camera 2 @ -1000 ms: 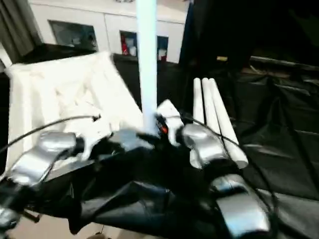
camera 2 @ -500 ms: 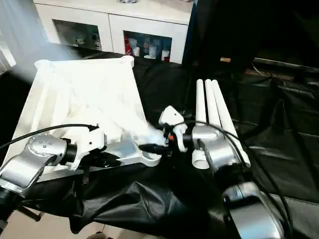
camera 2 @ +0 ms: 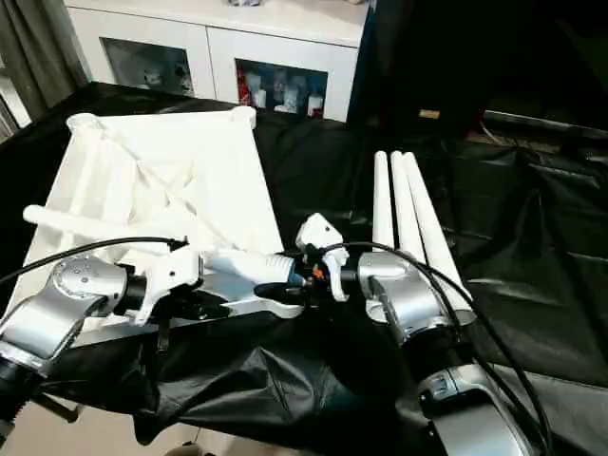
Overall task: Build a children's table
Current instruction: Move to table
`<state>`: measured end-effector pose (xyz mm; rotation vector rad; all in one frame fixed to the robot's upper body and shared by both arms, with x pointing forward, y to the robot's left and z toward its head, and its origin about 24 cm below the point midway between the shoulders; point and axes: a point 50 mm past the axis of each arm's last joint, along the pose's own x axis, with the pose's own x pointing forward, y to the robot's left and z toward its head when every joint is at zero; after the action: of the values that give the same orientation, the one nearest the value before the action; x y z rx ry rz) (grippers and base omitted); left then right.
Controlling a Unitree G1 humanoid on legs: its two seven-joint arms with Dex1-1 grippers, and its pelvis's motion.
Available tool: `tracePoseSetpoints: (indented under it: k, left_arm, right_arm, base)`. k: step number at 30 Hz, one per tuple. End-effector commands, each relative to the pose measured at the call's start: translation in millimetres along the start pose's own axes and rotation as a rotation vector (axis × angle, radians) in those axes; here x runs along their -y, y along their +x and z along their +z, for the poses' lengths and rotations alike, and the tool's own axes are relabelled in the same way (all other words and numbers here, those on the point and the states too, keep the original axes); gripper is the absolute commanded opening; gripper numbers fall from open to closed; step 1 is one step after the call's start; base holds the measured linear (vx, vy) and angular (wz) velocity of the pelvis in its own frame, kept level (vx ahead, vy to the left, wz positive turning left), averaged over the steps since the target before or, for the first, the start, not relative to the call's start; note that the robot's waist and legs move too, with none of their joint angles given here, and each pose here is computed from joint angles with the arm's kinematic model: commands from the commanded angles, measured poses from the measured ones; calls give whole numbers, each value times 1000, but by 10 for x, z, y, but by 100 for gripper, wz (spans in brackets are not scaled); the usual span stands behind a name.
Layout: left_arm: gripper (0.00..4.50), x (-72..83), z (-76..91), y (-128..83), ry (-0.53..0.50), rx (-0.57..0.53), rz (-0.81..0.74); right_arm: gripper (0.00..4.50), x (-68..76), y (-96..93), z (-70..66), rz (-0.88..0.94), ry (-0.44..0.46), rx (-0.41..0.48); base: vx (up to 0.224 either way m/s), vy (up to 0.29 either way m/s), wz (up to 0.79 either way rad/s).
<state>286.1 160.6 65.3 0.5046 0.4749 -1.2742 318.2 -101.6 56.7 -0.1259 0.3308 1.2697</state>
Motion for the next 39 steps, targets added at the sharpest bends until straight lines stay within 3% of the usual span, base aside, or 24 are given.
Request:
tracePoseSetpoints:
  k: [1,2,3,5,8,12,15,18,19,20,22,24,27,28,30,31,32,35,39]
  left_arm:
    - [0,-41,142,-35,48,84,63]
    - [0,-48,154,-40,45,99,80]
    - [44,-52,217,-72,-13,177,104]
    - [55,-41,244,-96,-47,214,102]
    - [90,48,359,-236,-166,376,59]
    - [101,74,396,-358,-258,500,75]
    - [139,96,372,-412,-349,574,96]
    - [148,-7,276,-397,-543,608,254]
    - [175,-42,255,-384,-616,645,291]
    - [175,-42,255,-384,-616,645,291]
    - [186,-139,272,-367,-777,783,356]
    - [218,-187,283,-361,-815,823,383]
    - [230,-287,344,-348,-870,905,422]
    - [251,-321,397,-360,-881,962,419]
    - [251,-346,498,-384,-883,1043,385]
    - [269,-346,501,-385,-883,1045,384]
    - [270,-347,620,-384,-869,1088,325]
    - [283,-363,682,-304,-858,1049,300]
    - [334,-431,633,-184,-886,947,355]
  right_arm:
    - [276,-10,-14,54,-19,15,55]
    - [276,-9,-15,63,-24,21,65]
    - [276,-3,-32,105,-45,50,111]
    - [276,-1,-39,123,-58,64,133]
    - [276,-6,-51,169,-102,126,221]
    - [276,-8,-48,185,-141,158,267]
    - [276,-11,-55,207,-166,181,302]
    - [276,-16,-60,236,-188,201,332]
    - [276,-19,-56,247,-190,207,342]
    - [276,-19,-56,247,-190,207,342]
    - [276,-45,-27,272,-190,212,354]
    - [276,-55,-12,283,-190,212,359]
    - [276,-71,11,327,-191,211,376]
    - [276,-78,18,341,-189,210,380]
    - [276,-85,25,351,-188,204,377]
    - [276,-85,26,351,-188,204,377]
    - [276,-94,37,352,-185,199,371]
    - [276,-107,54,360,-175,193,368]
    - [276,-117,66,396,-167,189,373]
  base:
    - [0,0,0]
    - [0,0,0]
    - [0,0,0]
    - [0,0,0]
    - [0,0,0]
    - [0,0,0]
    - [0,0,0]
    - [0,0,0]
    - [0,0,0]
    - [0,0,0]
    - [0,0,0]
    - [0,0,0]
    - [0,0,0]
    - [0,0,0]
    - [0,0,0]
    - [0,0,0]
    - [0,0,0]
    - [0,0,0]
    - [0,0,0]
